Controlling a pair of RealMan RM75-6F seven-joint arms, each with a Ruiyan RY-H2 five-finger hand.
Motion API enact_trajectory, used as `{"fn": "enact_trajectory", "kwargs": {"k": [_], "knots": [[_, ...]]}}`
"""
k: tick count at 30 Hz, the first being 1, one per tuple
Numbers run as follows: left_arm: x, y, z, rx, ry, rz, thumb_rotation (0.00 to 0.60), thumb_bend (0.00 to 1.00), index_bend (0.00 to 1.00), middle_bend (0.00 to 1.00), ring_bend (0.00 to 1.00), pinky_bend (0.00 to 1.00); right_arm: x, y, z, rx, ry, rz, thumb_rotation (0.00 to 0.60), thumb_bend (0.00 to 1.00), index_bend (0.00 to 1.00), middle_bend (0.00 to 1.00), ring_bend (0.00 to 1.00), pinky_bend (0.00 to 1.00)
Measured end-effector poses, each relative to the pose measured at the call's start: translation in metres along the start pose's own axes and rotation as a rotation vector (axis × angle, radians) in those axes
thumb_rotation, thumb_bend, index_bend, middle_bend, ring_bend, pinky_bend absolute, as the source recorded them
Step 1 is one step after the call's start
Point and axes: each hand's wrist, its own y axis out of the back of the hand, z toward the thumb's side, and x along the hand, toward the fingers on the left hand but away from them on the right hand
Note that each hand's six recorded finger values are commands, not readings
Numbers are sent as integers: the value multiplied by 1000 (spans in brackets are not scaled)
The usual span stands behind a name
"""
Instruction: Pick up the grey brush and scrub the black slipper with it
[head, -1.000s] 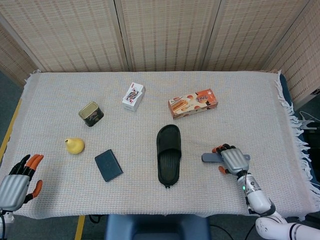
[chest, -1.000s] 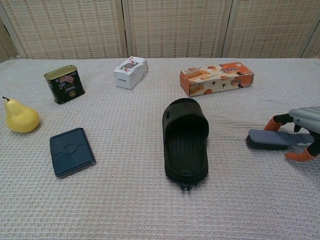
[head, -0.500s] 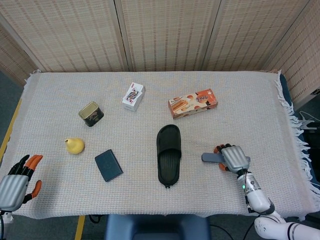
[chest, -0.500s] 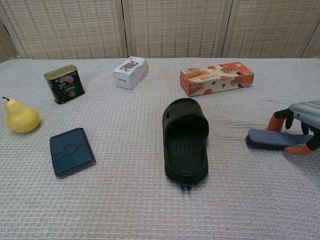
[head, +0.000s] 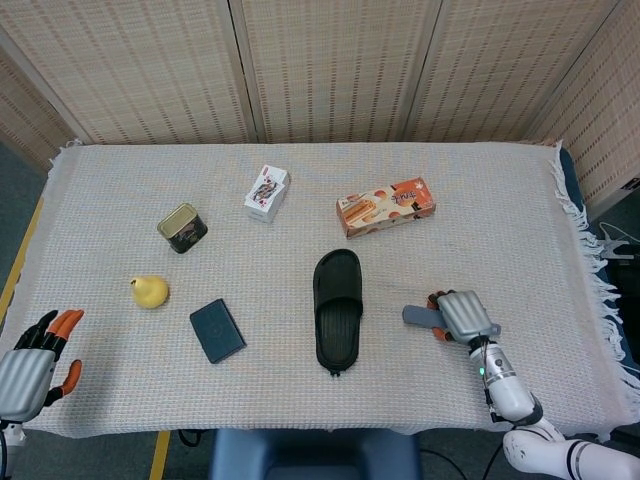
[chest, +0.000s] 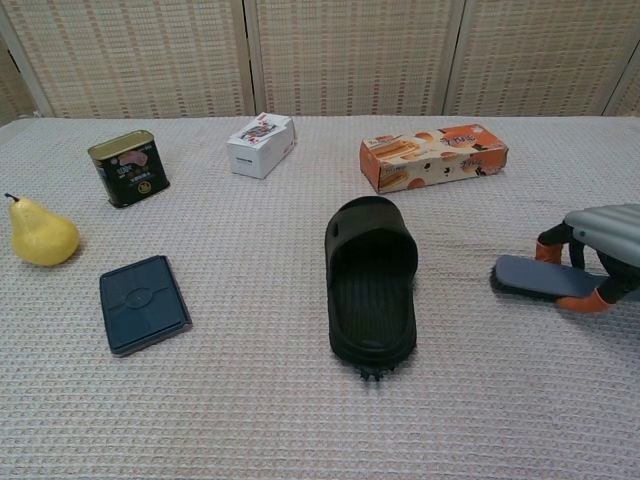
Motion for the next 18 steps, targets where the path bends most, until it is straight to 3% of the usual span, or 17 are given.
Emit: {"fn": "enact_trajectory", "kwargs": {"k": [5,11,18], "knots": [[-1,1,0,1,0,4,600,488,67,96,49,183,0,1,2,-7,10,-8,600,348,653,547,528,707],[-1,1,0,2,0,5,600,489,70,96,53,183,-3,3,0,-39,14,-8,600,369,684,569,549,715],[-2,2,0,6,3,8,600,487,74,96,54,183,-8,6,-2,-154,14,26,600,372,691,573,552,717]]}}
